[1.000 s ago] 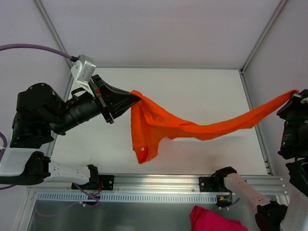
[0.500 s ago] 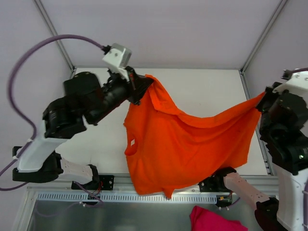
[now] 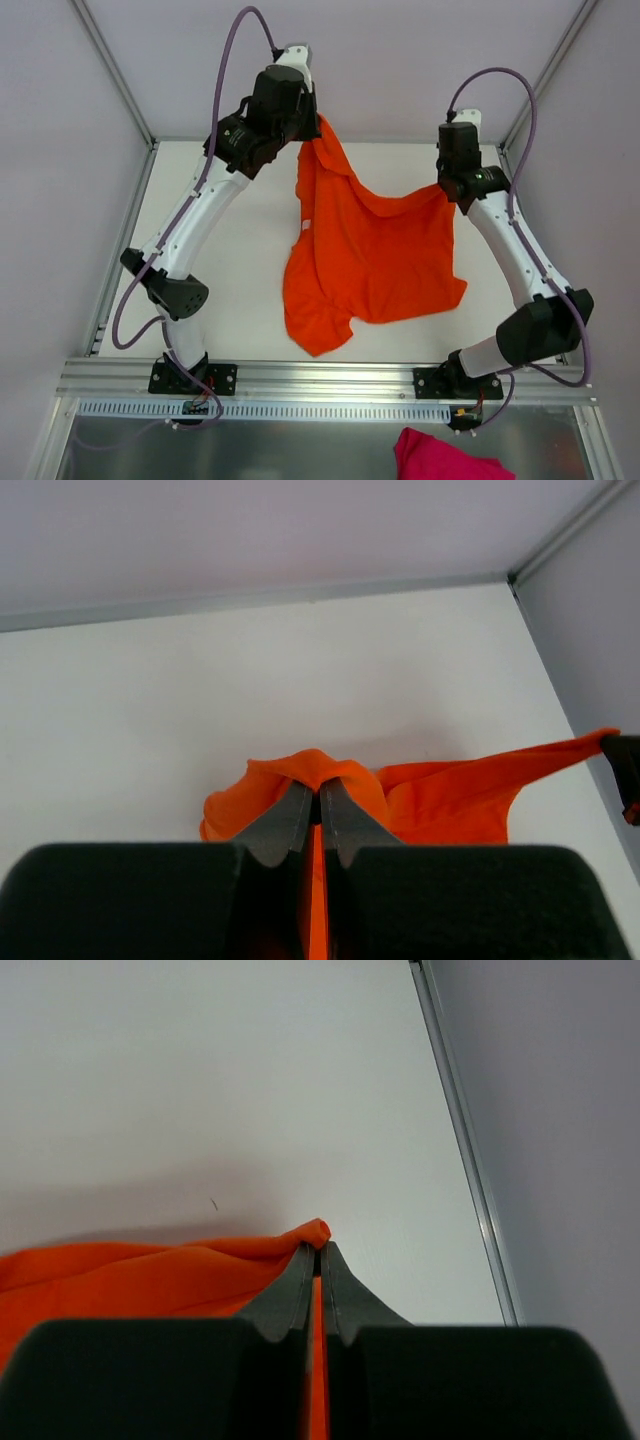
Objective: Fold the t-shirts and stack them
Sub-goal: Flatten out the tshirt
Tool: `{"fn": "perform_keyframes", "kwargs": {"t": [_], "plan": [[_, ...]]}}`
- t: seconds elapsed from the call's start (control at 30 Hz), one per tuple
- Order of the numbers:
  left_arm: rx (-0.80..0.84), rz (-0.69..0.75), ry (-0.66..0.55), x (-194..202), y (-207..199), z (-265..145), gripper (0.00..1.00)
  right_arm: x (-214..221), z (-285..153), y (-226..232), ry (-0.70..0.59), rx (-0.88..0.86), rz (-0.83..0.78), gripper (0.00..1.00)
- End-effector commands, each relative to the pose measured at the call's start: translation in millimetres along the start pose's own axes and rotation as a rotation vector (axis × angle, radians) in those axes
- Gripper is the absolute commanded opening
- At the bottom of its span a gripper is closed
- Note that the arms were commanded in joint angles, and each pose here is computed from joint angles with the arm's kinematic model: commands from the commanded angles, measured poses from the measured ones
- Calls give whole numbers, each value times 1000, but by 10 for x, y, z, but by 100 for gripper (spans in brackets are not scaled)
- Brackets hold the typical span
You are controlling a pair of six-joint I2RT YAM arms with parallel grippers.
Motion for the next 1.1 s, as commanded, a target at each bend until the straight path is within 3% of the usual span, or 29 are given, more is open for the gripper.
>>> {"fn": "perform_keyframes", "kwargs": {"t": [0.0, 0.23, 0.37, 0.47, 0.73, 0.9, 1.07], "plan": [[15, -93, -104, -411, 71, -5, 0, -716, -112, -270, -222, 47, 154, 1], [97, -177, -207, -737, 55, -172, 0, -1116, -265, -562, -313, 95, 158, 1], [257, -206, -283, -939, -139, -764, 0, -1162, -617, -784, -384, 116, 191, 1], [292, -152, -314, -872, -278, -1175, 0, -1077, -999, -939, -440, 74, 221, 1], [287, 43, -464, -568, -422, -2233, 0, -327, -1877, -1364, -537, 138, 222, 1], [287, 35, -584, -613, -263, -2796, 0, 95, -2273, -1775, -532, 361, 214, 1], [306, 4, -635, -698, -176, -2977, 0, 390, -2549, -2074, -527, 575, 273, 1]]}}
Point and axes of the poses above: each gripper's point midway between its finger pads, its own z axis out along the fingers, its own y axis along the line the jaws close on, x = y × z, the point moved 8 cm from there along -z, back along the fingers, and after that the axes turned 10 degrees about -z, right-handed, at the moved point
